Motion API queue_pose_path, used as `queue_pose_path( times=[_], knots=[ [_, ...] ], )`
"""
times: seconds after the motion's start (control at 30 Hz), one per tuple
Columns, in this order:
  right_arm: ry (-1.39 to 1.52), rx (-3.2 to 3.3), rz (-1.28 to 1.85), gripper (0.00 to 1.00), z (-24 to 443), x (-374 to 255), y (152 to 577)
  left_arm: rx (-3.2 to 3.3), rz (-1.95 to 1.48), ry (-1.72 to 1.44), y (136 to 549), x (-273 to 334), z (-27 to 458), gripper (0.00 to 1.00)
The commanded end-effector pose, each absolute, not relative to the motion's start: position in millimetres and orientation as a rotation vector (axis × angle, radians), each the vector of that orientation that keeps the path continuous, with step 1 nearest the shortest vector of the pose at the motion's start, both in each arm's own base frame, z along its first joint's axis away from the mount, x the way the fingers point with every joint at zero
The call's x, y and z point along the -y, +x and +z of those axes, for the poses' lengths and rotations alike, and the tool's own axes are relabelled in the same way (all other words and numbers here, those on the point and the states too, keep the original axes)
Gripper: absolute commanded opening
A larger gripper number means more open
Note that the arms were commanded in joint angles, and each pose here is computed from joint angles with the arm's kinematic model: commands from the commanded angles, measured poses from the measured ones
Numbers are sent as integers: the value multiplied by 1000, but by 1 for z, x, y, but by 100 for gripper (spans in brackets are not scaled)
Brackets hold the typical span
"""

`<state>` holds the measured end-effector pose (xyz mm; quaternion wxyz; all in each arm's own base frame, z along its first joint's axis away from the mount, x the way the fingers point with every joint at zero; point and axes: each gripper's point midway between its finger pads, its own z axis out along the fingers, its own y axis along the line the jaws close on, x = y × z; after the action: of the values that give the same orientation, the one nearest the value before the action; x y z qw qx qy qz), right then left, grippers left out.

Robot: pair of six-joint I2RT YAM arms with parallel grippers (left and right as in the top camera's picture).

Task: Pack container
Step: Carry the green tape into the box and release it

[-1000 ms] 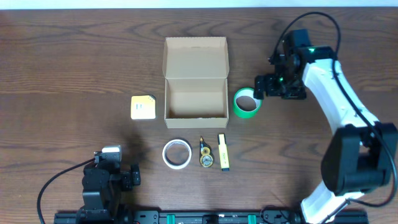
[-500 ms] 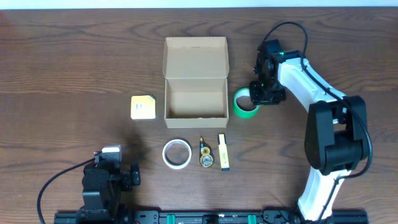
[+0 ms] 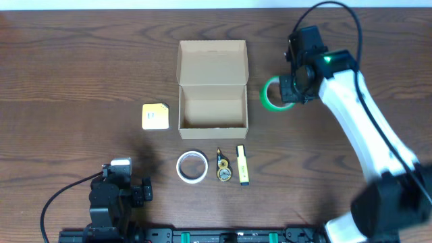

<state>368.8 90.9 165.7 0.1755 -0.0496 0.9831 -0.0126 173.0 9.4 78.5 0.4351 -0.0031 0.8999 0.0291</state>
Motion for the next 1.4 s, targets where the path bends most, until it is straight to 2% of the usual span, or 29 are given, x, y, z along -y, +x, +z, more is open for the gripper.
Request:
queue_pose_path(
  times=[0.0, 0.13, 0.33, 0.5, 0.7, 0.9, 1.0, 1.03, 1.13, 1.2, 1.37],
  knots=[
    [-402, -2671, -39, 1, 195, -123, 359, -2318, 123, 5, 161, -15, 61, 96],
    [-817, -2500, -30, 1, 206, -180, 351, -2318, 123, 5, 161, -15, 61, 95],
    [-966, -2341, 14, 1, 207, -217, 371, -2318, 123, 5, 161, -15, 61, 95],
    [-1050, -2402, 9, 1, 159, -230, 384, -2318, 123, 5, 161, -15, 61, 95],
    [-1201, -2503, -15, 1, 102, -248, 366, -2318, 123, 5, 161, -15, 61, 95],
    [-1274, -2545, -93, 1, 70, -250, 362, -2318, 123, 5, 161, -15, 61, 95],
    [-1257, -2531, -113, 1, 71, -249, 368, -2318, 123, 4, 161, -15, 61, 95],
    [-1256, -2524, -113, 8, 71, -250, 369, -2318, 123, 5, 161, -15, 61, 96],
    [-1245, -2513, -109, 49, 72, -252, 372, -2318, 123, 5, 161, -15, 61, 95],
    [-1227, -2498, -147, 54, 74, -250, 377, -2319, 123, 5, 161, -15, 61, 96],
    [-1188, -2456, -186, 53, 79, -251, 390, -2318, 123, 4, 161, -15, 61, 95]
  ],
)
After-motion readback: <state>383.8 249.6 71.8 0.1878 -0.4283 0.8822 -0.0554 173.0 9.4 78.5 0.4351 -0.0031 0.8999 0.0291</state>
